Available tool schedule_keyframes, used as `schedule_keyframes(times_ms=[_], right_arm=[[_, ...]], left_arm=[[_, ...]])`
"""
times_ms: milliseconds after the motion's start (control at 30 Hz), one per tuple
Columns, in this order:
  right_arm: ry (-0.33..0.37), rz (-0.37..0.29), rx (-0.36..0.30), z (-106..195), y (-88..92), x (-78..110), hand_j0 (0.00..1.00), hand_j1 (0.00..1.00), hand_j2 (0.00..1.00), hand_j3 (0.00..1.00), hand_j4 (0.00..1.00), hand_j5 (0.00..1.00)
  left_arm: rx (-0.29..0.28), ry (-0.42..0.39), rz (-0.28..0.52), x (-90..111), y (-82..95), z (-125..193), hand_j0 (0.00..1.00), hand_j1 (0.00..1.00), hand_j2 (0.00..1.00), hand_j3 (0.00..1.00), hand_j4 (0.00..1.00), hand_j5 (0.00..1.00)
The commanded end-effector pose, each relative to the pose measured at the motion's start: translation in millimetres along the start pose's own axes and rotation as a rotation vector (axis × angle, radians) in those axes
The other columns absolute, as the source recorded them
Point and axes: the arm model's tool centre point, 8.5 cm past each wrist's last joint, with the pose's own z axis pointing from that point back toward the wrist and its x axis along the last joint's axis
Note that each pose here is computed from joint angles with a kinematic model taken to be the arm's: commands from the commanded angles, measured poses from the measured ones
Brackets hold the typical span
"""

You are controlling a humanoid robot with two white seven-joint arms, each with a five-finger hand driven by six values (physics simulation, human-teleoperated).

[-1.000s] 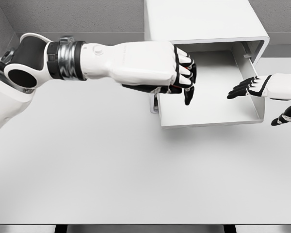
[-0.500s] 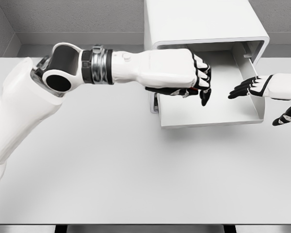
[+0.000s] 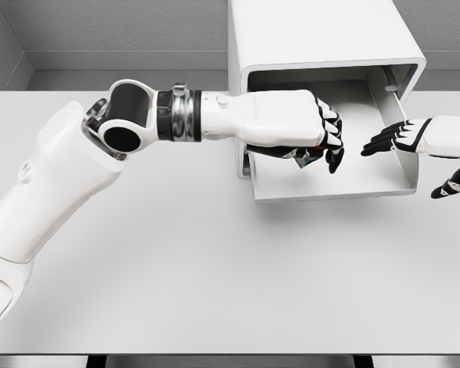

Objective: Slide open multi-storey tabletop storage cabinets and put open load switch and slide close multi-storey tabletop storage cabinets

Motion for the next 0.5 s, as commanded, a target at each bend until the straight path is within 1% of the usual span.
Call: schedule_keyframes(times_ms=[0, 100, 167, 233, 267, 467], right_arm=[[0.001, -0.005, -0.005, 0.7, -0.7, 0.0, 1.00, 1.00, 1.00, 1.00, 1.00, 1.00], [0.002, -0.005, -0.004, 1.2, -0.7, -0.1, 1.00, 1.00, 1.00, 1.00, 1.00, 1.00], [0.004, -0.005, -0.004, 1.7, -0.7, -0.2, 1.00, 1.00, 1.00, 1.00, 1.00, 1.00], [0.007, -0.005, -0.003, 2.8, -0.7, -0.4, 1.00, 1.00, 1.00, 1.00, 1.00, 1.00], [0.007, -0.005, -0.003, 2.8, -0.7, -0.4, 1.00, 1.00, 1.00, 1.00, 1.00, 1.00], [0.007, -0.005, -0.003, 2.8, -0.7, -0.4, 1.00, 1.00, 1.00, 1.00, 1.00, 1.00]], left_arm=[[-0.004, 0.009, -0.002, -1.6, -0.9, -0.2, 0.46, 0.46, 0.46, 0.46, 0.46, 0.46], [-0.011, 0.020, 0.000, -4.6, -3.1, 0.6, 0.48, 0.48, 0.48, 0.48, 0.48, 0.48], [-0.011, 0.020, -0.001, -4.4, -3.1, 0.0, 0.56, 0.56, 0.56, 0.56, 0.56, 0.56], [-0.017, 0.024, -0.010, -4.6, -3.2, -0.9, 0.68, 0.68, 0.68, 0.68, 0.68, 0.68], [-0.015, 0.021, -0.011, -3.9, -2.8, -2.6, 0.71, 0.71, 0.71, 0.71, 0.71, 0.71], [-0.011, 0.016, -0.012, -3.0, -1.6, -4.8, 0.77, 0.77, 0.77, 0.77, 0.77, 0.77]])
